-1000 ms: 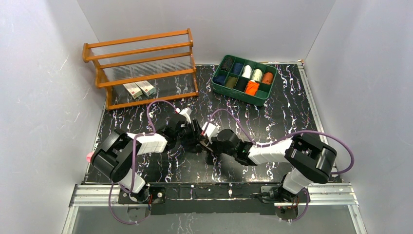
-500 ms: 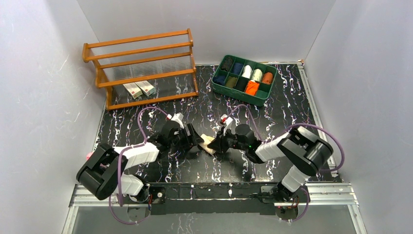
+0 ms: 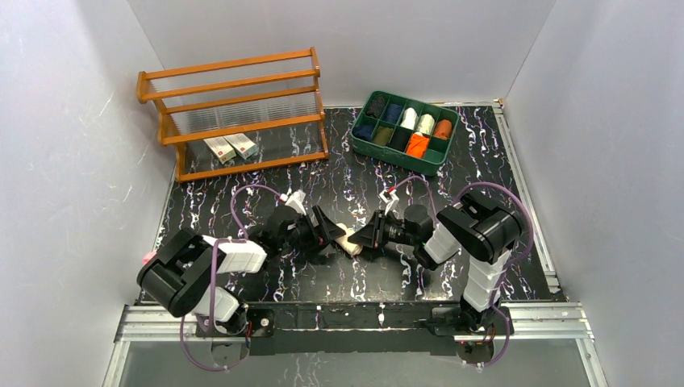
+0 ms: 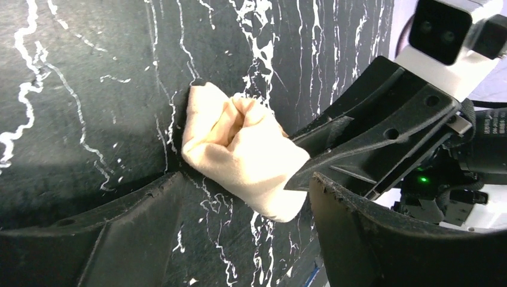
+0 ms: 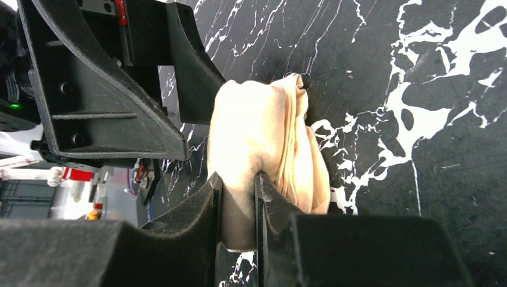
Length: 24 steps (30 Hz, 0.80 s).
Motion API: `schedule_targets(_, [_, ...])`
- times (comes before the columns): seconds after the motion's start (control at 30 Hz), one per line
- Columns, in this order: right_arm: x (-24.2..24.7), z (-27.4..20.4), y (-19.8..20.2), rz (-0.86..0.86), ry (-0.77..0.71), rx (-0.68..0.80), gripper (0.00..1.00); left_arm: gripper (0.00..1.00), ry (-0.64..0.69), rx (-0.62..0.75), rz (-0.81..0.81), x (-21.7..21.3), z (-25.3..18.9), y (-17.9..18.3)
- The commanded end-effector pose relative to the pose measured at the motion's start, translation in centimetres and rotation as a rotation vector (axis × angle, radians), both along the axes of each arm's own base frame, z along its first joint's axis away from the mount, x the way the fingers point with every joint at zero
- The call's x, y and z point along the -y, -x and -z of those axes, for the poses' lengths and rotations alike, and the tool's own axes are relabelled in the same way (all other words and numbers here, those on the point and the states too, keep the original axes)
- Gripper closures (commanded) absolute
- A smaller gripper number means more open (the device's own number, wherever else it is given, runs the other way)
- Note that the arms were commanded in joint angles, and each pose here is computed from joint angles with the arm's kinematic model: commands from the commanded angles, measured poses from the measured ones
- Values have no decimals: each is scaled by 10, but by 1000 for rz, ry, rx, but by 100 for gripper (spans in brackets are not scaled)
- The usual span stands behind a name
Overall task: Roll the underwear
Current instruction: Roll the underwear to the center of the board.
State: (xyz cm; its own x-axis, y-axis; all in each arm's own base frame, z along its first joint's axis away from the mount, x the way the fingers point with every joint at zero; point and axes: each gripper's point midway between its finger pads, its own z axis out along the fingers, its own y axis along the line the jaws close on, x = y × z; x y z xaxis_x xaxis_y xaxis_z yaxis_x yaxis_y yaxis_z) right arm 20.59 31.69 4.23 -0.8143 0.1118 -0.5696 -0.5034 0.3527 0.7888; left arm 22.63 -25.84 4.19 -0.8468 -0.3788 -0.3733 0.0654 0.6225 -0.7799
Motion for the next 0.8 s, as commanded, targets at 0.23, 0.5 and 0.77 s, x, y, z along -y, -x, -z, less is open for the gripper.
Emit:
schedule_targets(0.23, [17,49,8,21,90,-263,70,29,-102,-140,-81,-6,65,4])
schedule_targets(0.5, [19,50,3,35,127,-250,51,63,-282,-194,-123,-42,102,23])
schedule_targets(0.77, [25,9,-12,-1,222,12,23,72,-403,-199,-96,-49,97,16])
